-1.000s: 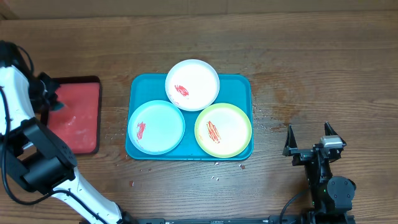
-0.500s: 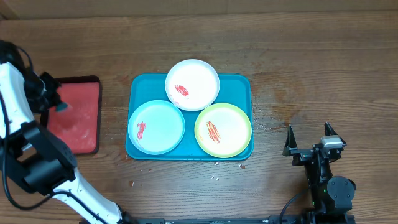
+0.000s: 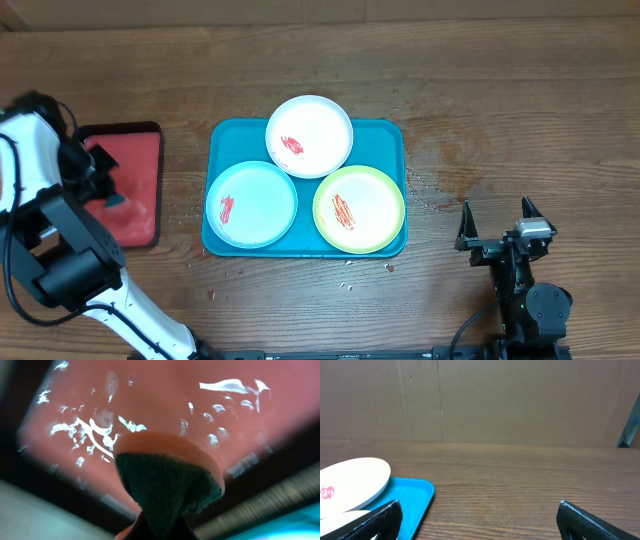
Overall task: Clean dirty plates on tray and stack at the side
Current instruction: 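Lift the sponge with the left gripper and place it on the light-blue plate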
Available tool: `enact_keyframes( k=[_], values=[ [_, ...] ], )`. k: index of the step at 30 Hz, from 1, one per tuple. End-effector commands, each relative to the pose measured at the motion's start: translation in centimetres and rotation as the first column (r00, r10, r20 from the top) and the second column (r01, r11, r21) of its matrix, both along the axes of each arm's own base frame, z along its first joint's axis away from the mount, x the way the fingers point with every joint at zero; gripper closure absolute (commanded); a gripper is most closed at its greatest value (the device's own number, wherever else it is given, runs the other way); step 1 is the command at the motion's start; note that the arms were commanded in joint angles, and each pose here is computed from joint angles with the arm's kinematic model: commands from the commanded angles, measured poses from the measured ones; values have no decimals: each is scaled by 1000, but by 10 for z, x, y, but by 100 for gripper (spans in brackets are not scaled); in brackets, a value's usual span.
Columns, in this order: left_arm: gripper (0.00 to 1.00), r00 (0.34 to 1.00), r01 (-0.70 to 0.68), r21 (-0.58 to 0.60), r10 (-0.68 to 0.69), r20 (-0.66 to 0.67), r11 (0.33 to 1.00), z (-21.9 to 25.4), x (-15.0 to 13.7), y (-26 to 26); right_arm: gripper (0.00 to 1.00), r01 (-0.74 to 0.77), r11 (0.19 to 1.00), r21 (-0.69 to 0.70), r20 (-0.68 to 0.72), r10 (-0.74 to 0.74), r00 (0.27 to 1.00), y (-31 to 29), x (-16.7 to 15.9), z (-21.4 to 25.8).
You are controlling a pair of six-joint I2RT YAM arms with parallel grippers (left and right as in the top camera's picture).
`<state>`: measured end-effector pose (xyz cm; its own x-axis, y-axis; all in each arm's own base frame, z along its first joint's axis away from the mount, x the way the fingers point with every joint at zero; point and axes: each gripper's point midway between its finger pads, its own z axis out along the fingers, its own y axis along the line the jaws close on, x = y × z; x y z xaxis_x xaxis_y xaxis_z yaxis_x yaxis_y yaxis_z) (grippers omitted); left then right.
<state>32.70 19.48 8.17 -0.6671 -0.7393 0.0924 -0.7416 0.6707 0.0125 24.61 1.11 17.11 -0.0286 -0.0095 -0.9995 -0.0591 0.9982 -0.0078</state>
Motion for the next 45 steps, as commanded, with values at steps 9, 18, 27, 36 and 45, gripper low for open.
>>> enact_keyframes(
  k=[9,18,27,36,45],
  values=[
    [96,981,100,172,-125,146,980,23,35,-9,0,7,1000,0,5,-7,1000,-1,0,-1],
    [96,977,77,176,-110,184,981,76,33,-16,0,7,1000,0,5,-7,1000,-1,0,-1],
    [96,873,308,28,-294,389,951,165,25,-113,0,7,1000,0,5,-7,1000,-1,0,-1],
    [96,797,595,-137,-560,229,792,76,0,-237,0,6,1000,0,5,-6,1000,-1,0,-1],
    [96,809,575,-45,-561,175,817,-21,-7,-271,0,7,1000,0,5,-7,1000,-1,0,-1]
  ],
)
